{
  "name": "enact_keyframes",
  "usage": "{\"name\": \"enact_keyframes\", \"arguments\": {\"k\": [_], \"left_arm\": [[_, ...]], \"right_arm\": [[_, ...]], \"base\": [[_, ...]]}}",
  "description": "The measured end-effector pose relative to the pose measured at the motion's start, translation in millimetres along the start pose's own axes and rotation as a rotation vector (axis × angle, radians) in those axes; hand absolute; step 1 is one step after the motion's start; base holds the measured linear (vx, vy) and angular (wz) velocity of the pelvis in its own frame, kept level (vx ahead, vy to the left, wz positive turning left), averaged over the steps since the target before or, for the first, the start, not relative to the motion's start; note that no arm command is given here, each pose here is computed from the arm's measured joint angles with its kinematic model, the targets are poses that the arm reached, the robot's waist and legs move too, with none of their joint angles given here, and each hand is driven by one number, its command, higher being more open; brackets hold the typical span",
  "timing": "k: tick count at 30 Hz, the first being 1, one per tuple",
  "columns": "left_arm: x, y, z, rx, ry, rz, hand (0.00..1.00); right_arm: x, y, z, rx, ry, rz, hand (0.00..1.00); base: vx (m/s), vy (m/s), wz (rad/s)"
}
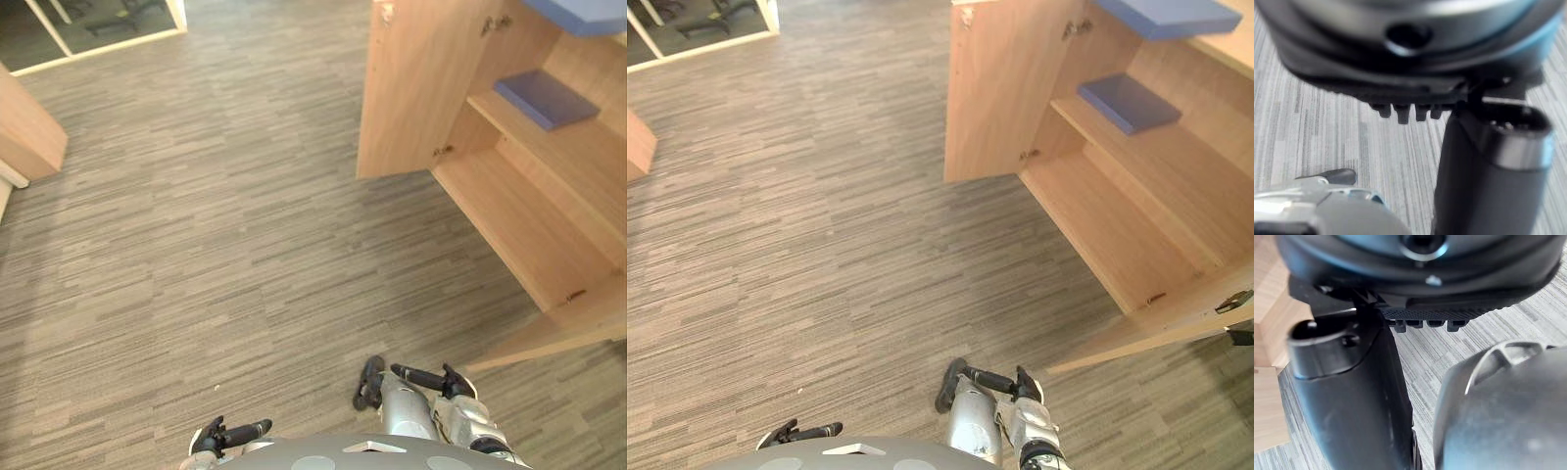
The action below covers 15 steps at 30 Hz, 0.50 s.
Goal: Walk over to the cabinet, pick up the folder, carry it to the office cabinet, place the folder inside the office cabinet, then close the office cabinet door
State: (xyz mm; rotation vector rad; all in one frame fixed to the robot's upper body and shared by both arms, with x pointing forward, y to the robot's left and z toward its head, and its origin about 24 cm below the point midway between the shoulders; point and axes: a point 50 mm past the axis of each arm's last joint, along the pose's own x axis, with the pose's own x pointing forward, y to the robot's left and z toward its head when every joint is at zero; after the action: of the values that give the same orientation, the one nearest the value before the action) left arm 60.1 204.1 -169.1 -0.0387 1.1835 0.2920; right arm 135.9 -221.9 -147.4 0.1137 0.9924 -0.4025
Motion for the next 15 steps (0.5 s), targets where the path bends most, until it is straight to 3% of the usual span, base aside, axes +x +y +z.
{"name": "enact_keyframes", "arguments": {"k": [7, 10, 15], "left_arm": [[0.0, -1.6, 6.6, -0.048, -0.035, -0.001, 1.00], [-2.8, -4.6, -7.0, -0.131, 0.006, 0.006, 1.00], [-3.1, -1.7, -0.9, -0.231, -0.037, 0.032, 1.00]], "right_arm": [[-3.9, 5.0, -20.9, 0.037, 0.070, 0.005, 1.00], [-3.1, 0.3, -21.2, 0.041, 0.084, -0.007, 1.00], [-2.9, -3.7, -26.7, 0.032, 0.126, -0.020, 1.00]], "base": [[0.27, -0.245, -0.18], [0.24, -0.099, -1.21], [0.18, 0.009, -1.30]]}}
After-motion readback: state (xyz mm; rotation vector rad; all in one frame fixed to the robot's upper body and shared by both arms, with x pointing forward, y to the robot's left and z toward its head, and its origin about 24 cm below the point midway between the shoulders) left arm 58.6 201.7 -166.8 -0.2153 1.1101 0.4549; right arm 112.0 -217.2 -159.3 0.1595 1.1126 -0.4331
